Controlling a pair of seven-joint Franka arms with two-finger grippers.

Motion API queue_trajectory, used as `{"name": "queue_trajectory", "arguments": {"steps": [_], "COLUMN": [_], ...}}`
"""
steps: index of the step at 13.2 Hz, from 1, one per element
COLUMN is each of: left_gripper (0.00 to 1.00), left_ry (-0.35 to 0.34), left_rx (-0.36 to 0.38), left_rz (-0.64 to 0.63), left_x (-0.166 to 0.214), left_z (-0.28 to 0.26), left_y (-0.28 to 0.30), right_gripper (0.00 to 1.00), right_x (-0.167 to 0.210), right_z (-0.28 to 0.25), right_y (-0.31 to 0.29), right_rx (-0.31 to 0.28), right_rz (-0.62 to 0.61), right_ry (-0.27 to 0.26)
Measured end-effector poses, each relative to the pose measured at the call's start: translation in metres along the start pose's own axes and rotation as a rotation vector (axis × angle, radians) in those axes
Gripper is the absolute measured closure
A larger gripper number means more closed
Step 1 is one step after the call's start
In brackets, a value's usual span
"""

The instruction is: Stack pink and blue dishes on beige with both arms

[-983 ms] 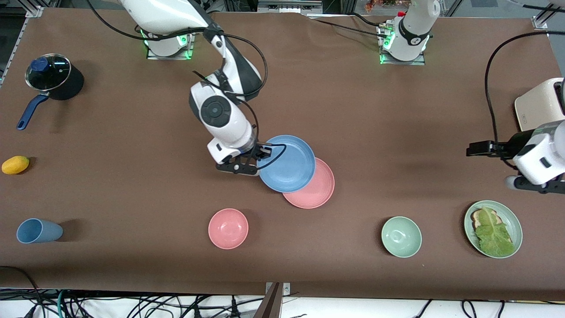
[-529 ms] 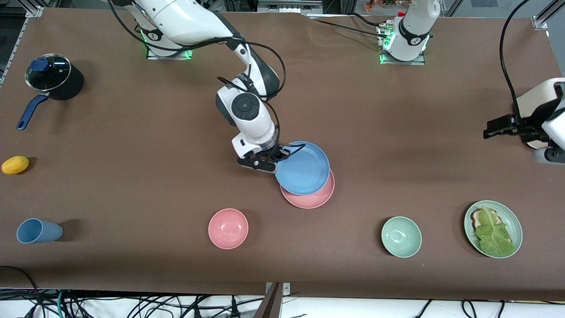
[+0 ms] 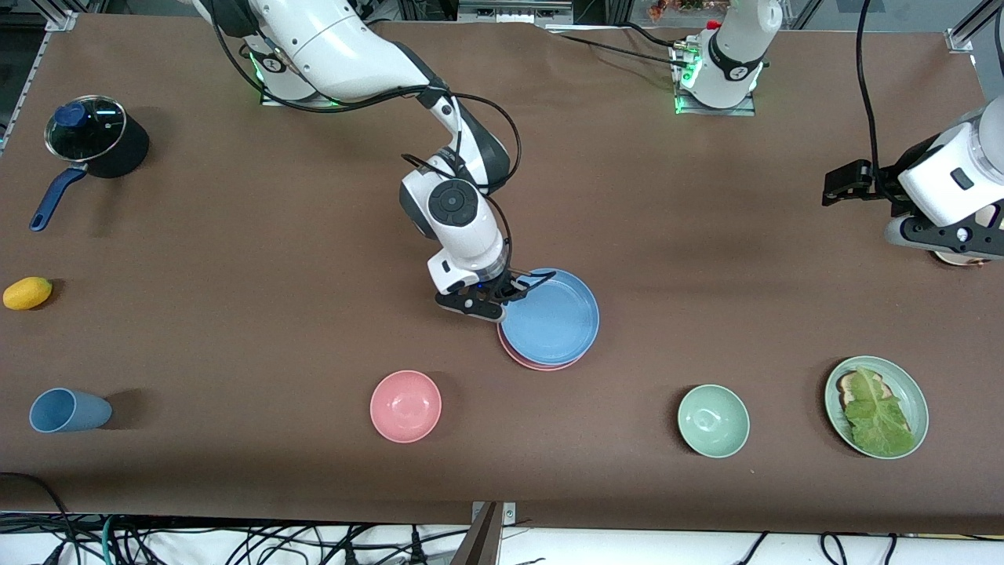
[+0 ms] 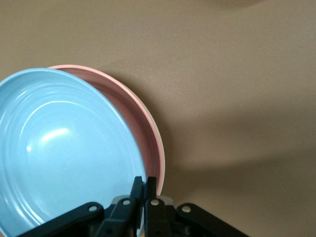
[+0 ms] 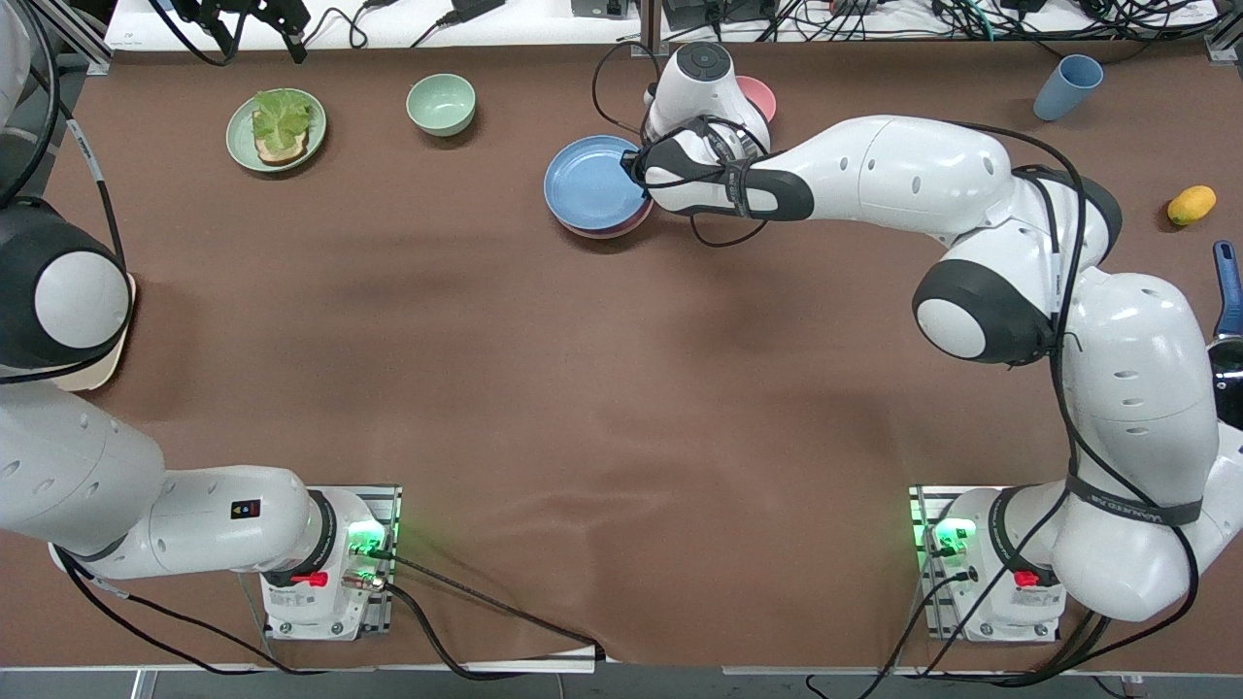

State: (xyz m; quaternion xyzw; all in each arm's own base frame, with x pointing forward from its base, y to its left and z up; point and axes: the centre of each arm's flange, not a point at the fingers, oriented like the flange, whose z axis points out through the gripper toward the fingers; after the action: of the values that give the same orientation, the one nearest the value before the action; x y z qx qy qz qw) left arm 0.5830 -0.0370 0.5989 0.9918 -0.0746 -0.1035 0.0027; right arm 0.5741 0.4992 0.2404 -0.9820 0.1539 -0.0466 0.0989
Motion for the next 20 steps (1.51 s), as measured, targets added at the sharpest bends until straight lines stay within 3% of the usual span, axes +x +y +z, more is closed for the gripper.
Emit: {"name": "queue_trajectory", "arguments": {"steps": [4, 6, 9, 13, 17, 19, 20], "left_gripper": [0.00, 0.00, 0.00, 0.00, 0.00, 0.00, 0.00], "left_ry": [0.025, 0.009, -0.029, -0.036, -0.048, -0.056, -0.059], "left_rx": [-0.007, -0.035, -0.051, -0.049, -0.050, -0.051, -0.053], "left_rz": [-0.019, -0.057, -0.071, -0.065, -0.068, -0.069, -0.070], "left_x": [-0.021, -0.025, -0.027, -0.033, -0.036, -0.035, -0.034], "left_z": [-0.017, -0.010, 0.008, 0.016, 0.022, 0.026, 0.028], "left_y": [0.016, -0.002, -0.008, -0.002, -0.003, -0.003, -0.003], "right_gripper": [0.96, 0.90, 0.67, 0.28, 0.17, 0.01, 0.01], "right_x": [0.004, 0.004, 0.005, 0.024, 0.079, 0.107, 0.118], "right_z": [0.003, 0.004, 0.003, -0.019, -0.097, -0.143, -0.165], "right_y": [0.003, 0.004, 0.004, 0.011, 0.042, 0.071, 0.085], "right_rx": [-0.007, -0.010, -0.023, -0.090, -0.148, -0.178, -0.192], "right_rz": [0.004, 0.000, -0.018, -0.019, -0.100, -0.162, -0.188], "right_ry": [0.004, 0.007, 0.021, 0.014, -0.015, -0.046, -0.064]}}
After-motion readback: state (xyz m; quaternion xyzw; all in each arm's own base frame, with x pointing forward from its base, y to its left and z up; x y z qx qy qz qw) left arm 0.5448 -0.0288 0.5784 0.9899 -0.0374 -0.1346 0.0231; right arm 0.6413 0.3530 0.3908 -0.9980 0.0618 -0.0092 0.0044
